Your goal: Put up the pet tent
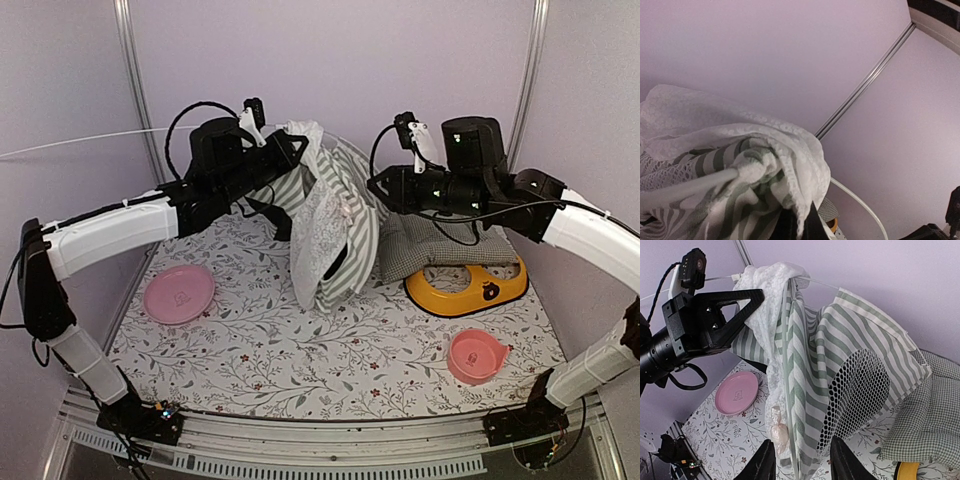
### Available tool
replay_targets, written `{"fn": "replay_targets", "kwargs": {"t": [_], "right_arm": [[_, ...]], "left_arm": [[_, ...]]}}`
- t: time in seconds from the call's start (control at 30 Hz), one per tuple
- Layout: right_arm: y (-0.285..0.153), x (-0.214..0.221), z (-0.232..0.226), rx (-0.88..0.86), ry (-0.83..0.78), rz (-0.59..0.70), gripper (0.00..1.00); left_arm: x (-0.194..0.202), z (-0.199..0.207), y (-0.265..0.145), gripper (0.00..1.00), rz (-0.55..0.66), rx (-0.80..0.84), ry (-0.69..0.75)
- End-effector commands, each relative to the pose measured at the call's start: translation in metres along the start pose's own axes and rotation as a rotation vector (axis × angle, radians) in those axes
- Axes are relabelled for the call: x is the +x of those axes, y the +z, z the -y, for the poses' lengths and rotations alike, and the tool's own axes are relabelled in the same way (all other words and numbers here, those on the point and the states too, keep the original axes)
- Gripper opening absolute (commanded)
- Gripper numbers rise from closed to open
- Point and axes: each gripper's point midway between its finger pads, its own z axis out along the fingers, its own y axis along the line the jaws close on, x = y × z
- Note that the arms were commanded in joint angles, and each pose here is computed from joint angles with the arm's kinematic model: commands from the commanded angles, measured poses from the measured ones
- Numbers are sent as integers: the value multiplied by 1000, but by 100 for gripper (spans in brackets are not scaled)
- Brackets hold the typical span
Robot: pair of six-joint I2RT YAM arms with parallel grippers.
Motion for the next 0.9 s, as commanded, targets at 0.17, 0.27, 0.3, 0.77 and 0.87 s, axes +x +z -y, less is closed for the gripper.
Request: {"fn": "replay_targets", "kwargs": {"t": [0.17, 0.27, 0.3, 0.77, 0.87], "right_arm": [[21, -23, -8, 21, -28, 23, 5], [29, -27, -9, 29, -43, 12, 0], [31, -29, -9, 31, -51, 10, 0], [72, -32, 7, 17, -126, -123, 0], [77, -50, 11, 23, -143, -94, 0]], "left_arm": [[-13, 40, -2, 0, 41, 108, 15], [-9, 49, -3, 0, 31, 141, 10], [-8, 53, -3, 0, 27, 155, 9], [0, 120, -23, 0, -1, 385, 3], [7, 124, -23, 0, -14, 382, 1]]}}
